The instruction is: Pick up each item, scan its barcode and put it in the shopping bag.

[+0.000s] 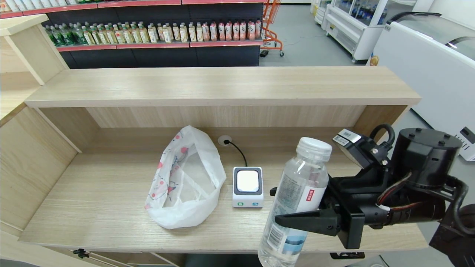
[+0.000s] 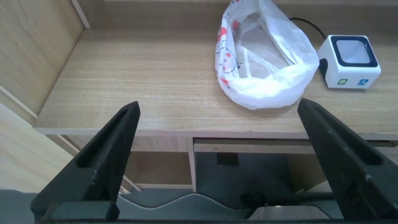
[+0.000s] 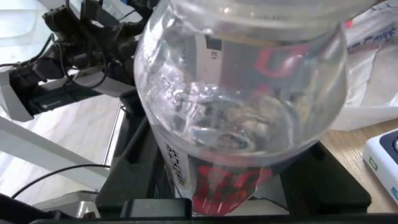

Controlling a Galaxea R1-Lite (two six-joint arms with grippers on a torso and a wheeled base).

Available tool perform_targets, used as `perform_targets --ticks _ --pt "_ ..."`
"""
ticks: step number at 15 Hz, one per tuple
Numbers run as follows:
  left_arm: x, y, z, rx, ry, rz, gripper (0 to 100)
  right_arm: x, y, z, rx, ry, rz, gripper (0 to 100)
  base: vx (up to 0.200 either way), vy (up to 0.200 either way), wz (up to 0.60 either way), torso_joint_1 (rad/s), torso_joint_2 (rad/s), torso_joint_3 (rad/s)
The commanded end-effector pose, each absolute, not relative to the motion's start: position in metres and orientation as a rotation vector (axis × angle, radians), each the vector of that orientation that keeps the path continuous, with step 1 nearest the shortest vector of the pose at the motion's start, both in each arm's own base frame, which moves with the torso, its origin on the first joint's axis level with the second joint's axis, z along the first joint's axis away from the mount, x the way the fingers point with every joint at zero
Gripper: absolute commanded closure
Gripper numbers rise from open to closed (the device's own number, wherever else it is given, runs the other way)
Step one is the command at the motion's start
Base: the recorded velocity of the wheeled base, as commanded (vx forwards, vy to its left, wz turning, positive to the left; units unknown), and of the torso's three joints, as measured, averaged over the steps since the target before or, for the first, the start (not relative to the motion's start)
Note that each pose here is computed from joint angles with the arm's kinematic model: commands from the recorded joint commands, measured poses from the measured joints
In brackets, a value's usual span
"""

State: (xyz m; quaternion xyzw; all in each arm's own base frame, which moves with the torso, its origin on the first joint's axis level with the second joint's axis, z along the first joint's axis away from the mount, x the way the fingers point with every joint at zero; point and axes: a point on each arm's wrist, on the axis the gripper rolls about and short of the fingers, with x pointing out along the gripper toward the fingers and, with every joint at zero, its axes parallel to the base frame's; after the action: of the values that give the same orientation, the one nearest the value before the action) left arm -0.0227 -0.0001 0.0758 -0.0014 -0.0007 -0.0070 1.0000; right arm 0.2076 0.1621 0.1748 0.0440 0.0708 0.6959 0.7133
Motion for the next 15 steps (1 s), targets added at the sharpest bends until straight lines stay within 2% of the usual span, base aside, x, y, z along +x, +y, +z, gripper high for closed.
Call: perform_targets --ticks 1,5,9,15 --pt "-0.023 0.0 0.076 -0.003 -0.002 -0.014 0 0.212 0.17 0.17 0.099 0.156 1.571 100 0.0 0.0 0.0 0.0 0.0 0.0" --pt "-0.023 0.0 0.076 -0.003 -0.002 -0.014 0 0.22 0.174 0.164 0.072 0.062 1.587 100 0.0 0.0 0.0 0.0 0.0 0.0" --pt "-0.023 0.0 0.076 -0.003 -0.002 -0.015 0 0.221 0.175 0.163 0.07 0.016 1.681 100 0.0 0.0 0.0 0.0 0.0 0.0" --pt "-0.023 0.0 0.076 -0.003 -0.002 -0.014 0 0.23 0.161 0.156 0.063 -0.016 1.636 100 0.0 0.0 0.0 0.0 0.0 0.0"
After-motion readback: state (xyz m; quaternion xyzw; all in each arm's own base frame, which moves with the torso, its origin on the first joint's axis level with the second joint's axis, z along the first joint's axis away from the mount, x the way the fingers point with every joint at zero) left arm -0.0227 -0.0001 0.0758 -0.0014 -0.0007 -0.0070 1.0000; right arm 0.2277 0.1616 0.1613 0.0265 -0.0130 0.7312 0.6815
